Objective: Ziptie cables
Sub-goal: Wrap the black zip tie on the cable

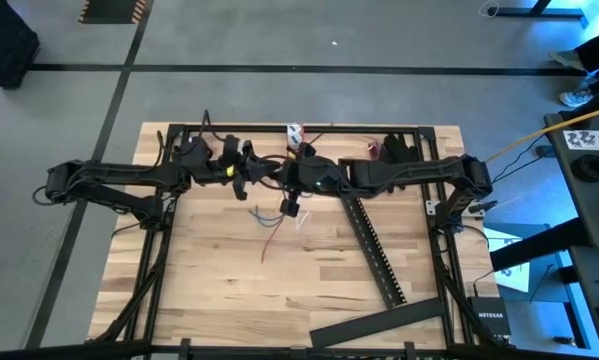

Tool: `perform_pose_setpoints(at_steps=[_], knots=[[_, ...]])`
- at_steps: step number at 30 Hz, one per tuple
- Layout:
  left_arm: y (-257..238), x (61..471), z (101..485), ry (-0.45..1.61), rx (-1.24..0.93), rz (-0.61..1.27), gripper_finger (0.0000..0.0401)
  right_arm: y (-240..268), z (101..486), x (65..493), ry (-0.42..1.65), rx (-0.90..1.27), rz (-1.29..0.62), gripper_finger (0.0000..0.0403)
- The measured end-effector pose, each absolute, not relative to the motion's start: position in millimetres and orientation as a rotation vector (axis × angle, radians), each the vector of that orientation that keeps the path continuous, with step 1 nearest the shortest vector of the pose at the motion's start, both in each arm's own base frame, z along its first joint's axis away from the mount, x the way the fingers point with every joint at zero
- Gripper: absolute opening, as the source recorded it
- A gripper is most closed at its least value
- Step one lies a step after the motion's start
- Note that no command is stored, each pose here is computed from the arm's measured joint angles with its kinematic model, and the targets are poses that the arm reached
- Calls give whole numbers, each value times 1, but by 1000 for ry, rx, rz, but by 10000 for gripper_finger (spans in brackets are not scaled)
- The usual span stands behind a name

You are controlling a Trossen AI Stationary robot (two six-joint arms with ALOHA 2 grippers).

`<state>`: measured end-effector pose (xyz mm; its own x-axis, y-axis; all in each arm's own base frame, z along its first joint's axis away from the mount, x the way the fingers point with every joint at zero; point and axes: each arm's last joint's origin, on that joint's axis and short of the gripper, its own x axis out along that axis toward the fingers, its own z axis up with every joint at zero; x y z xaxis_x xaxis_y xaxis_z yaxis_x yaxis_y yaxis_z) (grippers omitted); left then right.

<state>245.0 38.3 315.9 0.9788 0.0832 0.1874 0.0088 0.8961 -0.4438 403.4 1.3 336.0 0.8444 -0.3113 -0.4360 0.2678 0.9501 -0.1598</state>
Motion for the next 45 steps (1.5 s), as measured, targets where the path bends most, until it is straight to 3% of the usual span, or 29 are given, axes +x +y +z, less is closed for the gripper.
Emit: perform_pose_setpoints(at_steps=[9, 18, 27, 34, 40, 45], knots=[[43, 238, 324, -253, -538, 40, 1, 6, 346, 404, 414, -84, -304, 10], [45, 229, 327, -225, -446, 61, 1, 8, 383, 398, 420, -115, -287, 10], [42, 230, 322, -156, -426, -27, 1, 7, 371, 407, 448, -109, -264, 10], [50, 215, 326, -128, -431, 20, 1, 7, 353, 404, 602, -90, -285, 10], [52, 192, 319, 28, -371, 96, 1, 5, 348, 389, 742, -87, -337, 10], [48, 177, 291, 365, -301, 139, 1, 6, 332, 386, 849, -57, -317, 10]])
